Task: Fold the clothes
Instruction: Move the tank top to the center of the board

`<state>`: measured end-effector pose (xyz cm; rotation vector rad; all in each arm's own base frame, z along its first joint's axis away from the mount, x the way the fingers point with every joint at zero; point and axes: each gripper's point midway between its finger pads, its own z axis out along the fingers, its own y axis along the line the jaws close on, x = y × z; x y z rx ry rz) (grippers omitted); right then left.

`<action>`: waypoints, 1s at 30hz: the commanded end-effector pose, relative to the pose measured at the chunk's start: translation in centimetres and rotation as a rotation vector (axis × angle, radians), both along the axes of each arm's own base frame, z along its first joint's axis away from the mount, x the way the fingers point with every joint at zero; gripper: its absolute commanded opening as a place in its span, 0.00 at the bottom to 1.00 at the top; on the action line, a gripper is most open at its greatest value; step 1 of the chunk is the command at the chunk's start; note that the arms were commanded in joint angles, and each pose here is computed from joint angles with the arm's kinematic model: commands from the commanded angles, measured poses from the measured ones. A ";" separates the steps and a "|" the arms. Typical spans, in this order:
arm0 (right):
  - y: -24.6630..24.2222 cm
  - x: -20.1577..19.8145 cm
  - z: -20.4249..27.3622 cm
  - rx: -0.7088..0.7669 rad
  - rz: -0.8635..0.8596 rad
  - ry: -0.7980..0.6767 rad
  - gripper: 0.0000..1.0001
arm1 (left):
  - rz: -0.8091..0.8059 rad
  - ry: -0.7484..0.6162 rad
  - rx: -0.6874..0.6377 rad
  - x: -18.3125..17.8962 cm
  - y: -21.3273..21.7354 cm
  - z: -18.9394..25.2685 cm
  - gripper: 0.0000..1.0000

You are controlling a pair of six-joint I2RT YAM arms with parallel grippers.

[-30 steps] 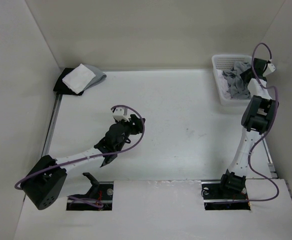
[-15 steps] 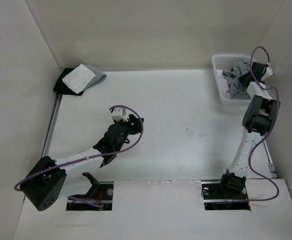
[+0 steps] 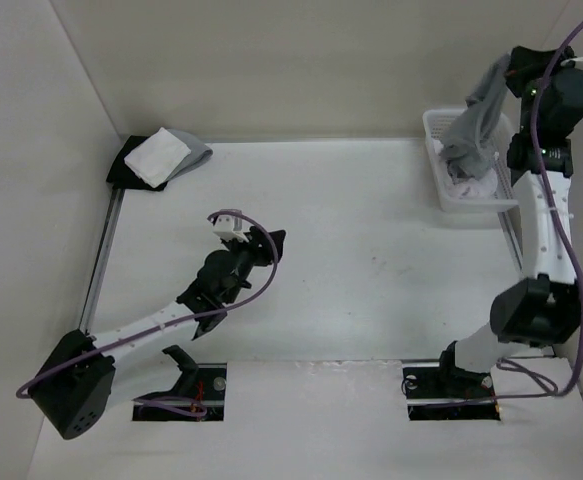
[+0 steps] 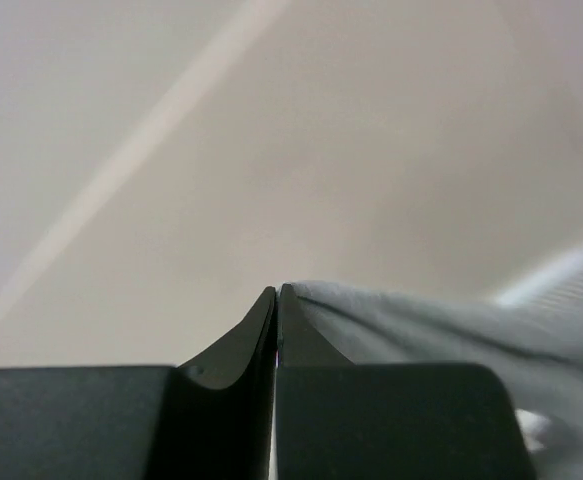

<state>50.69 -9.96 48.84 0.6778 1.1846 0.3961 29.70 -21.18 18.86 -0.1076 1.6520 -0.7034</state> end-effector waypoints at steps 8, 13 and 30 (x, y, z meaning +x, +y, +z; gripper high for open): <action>22.3 -17.3 5.5 -0.134 0.528 -0.291 0.03 | 0.034 -0.090 -0.147 -2.0 2.5 5.4 0.55; 35.2 -23.4 -7.2 -0.121 0.932 -0.115 0.04 | 0.109 -0.088 -0.165 -2.4 4.6 6.0 0.55; 34.8 -24.0 -33.3 -0.181 0.750 0.548 0.53 | 0.283 0.239 0.150 -1.5 6.9 -3.7 0.53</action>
